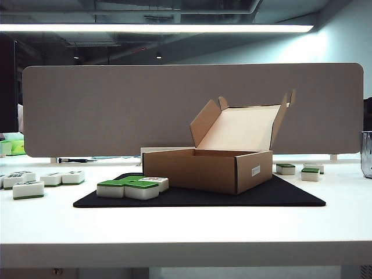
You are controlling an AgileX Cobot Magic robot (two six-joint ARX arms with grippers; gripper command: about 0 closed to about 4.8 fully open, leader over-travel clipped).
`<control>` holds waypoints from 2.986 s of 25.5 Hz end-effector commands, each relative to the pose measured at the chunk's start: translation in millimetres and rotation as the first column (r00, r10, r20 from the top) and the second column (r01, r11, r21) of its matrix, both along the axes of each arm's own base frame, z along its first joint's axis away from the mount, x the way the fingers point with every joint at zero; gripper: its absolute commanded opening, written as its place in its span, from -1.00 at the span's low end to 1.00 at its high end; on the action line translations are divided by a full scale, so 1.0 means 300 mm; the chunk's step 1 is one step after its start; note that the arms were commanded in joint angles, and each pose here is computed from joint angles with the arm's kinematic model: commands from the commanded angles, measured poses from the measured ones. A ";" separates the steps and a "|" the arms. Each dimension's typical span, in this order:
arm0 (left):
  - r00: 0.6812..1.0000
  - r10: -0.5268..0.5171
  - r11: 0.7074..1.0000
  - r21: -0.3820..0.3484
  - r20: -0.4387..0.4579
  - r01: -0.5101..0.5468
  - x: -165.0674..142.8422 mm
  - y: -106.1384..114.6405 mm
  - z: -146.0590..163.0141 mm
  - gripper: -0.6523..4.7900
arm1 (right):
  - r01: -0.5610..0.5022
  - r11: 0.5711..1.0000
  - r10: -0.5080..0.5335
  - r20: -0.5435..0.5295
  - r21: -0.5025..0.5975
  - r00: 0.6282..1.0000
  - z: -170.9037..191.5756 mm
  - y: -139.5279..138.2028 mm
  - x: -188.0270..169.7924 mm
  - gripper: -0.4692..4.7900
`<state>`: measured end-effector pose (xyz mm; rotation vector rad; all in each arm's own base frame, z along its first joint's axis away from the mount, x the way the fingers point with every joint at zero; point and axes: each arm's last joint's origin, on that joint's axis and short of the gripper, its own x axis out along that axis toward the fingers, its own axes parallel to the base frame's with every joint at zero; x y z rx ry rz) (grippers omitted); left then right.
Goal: Pick up four mahjong tiles and put them into the paper box.
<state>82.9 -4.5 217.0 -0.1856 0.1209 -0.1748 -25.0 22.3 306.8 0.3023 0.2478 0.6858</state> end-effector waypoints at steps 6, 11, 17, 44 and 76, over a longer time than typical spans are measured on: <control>0.993 -0.094 0.996 -0.008 -0.074 0.094 0.095 -0.007 0.198 -0.78 | -0.004 1.000 0.004 0.024 -0.003 1.000 0.003 0.001 -0.009 -0.83; 0.980 -0.137 0.989 0.026 -0.141 0.142 0.194 -0.010 0.263 -0.78 | -0.004 1.000 0.004 0.024 -0.003 1.000 0.003 0.001 -0.009 -0.83; 0.916 -0.251 0.964 0.005 -0.313 0.266 0.446 -0.073 0.332 -0.78 | -0.002 1.000 0.002 0.024 -0.003 1.000 0.003 0.001 -0.009 -0.83; 0.515 -0.219 0.800 0.149 -0.828 0.581 0.858 -0.407 0.075 -0.30 | 0.002 1.000 -0.002 0.024 -0.004 1.000 0.003 0.001 -0.008 -0.83; 0.471 -0.067 0.816 0.223 -0.880 0.534 0.883 -0.528 -0.096 -0.11 | 0.009 1.000 -0.009 0.024 -0.005 1.000 0.002 0.001 -0.008 -0.83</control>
